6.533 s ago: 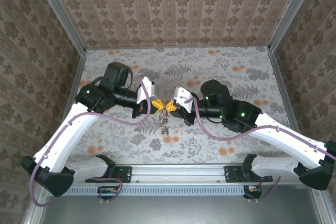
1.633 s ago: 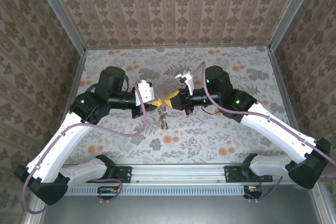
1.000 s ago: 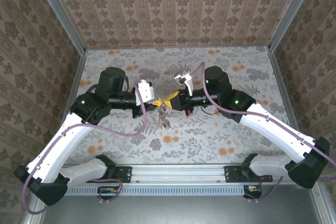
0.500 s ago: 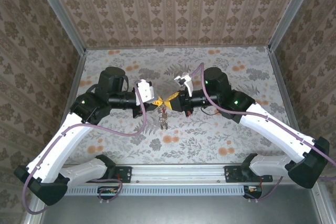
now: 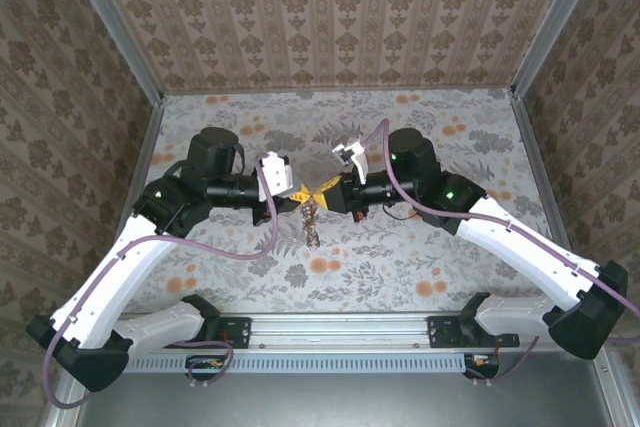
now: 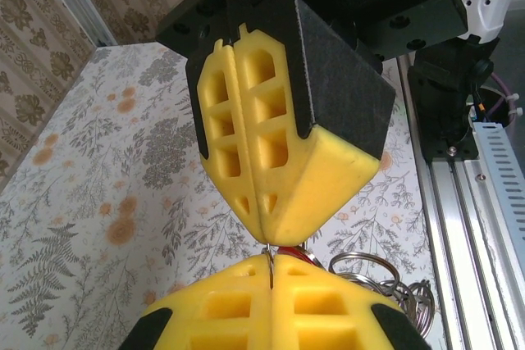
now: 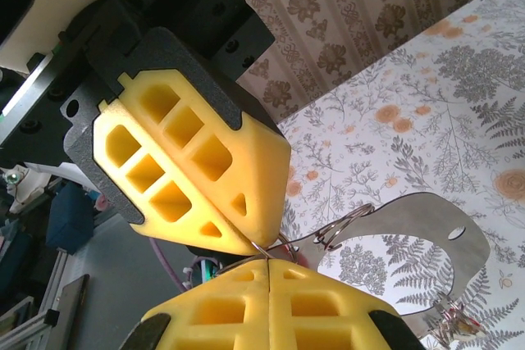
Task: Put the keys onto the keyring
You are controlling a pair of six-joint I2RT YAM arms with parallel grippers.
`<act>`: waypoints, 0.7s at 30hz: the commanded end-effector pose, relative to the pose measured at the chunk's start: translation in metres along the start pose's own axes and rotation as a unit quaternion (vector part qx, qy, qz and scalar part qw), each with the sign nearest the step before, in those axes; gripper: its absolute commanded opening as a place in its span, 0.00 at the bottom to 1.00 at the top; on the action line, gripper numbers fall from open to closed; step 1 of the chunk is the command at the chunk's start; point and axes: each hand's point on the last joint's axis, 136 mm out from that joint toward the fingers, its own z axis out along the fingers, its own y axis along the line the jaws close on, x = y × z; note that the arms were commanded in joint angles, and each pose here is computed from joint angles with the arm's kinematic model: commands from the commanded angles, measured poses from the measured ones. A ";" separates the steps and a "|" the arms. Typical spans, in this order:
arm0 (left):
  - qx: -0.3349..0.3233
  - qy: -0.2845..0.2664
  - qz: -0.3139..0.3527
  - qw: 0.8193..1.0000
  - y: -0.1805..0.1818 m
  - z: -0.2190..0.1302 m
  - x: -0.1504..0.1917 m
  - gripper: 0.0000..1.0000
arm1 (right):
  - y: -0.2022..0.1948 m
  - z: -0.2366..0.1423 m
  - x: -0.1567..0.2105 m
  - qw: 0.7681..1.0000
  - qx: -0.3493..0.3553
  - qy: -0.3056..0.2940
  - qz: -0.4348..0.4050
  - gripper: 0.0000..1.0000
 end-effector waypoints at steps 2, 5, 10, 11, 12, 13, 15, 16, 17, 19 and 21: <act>0.050 -0.042 0.016 0.998 -0.023 -0.009 -0.021 0.00 | -0.014 -0.001 -0.006 1.000 0.021 -0.016 0.008 0.00; 0.054 -0.046 0.018 0.997 -0.025 -0.011 -0.023 0.00 | -0.016 -0.001 -0.005 0.999 0.027 -0.014 0.010 0.00; 0.060 -0.049 0.019 0.997 -0.028 -0.013 -0.024 0.00 | -0.021 -0.003 -0.006 0.999 0.033 -0.018 0.014 0.00; 0.062 -0.049 0.018 0.997 -0.029 -0.012 -0.024 0.00 | -0.022 -0.003 -0.006 0.999 0.034 -0.018 0.016 0.00; 0.064 -0.049 0.018 0.997 -0.029 -0.012 -0.024 0.00 | -0.022 -0.004 -0.006 0.999 0.035 -0.019 0.016 0.00; 0.064 -0.049 0.017 0.997 -0.030 -0.012 -0.024 0.00 | -0.023 -0.004 -0.005 0.999 0.036 -0.019 0.019 0.00; 0.066 -0.050 0.018 0.996 -0.031 -0.013 -0.024 0.00 | -0.025 -0.004 -0.006 0.999 0.039 -0.020 0.021 0.00; 0.067 -0.051 0.018 0.996 -0.031 -0.013 -0.025 0.00 | -0.025 -0.004 -0.006 0.999 0.039 -0.020 0.022 0.00; 0.068 -0.052 0.019 0.996 -0.031 -0.013 -0.025 0.00 | -0.026 -0.004 -0.006 0.999 0.039 -0.020 0.023 0.00; 0.068 -0.052 0.020 0.996 -0.032 -0.014 -0.025 0.00 | -0.027 -0.004 -0.005 0.999 0.039 -0.019 0.025 0.00; 0.069 -0.053 0.019 0.996 -0.032 -0.013 -0.025 0.00 | -0.028 -0.004 -0.004 0.999 0.041 -0.018 0.028 0.00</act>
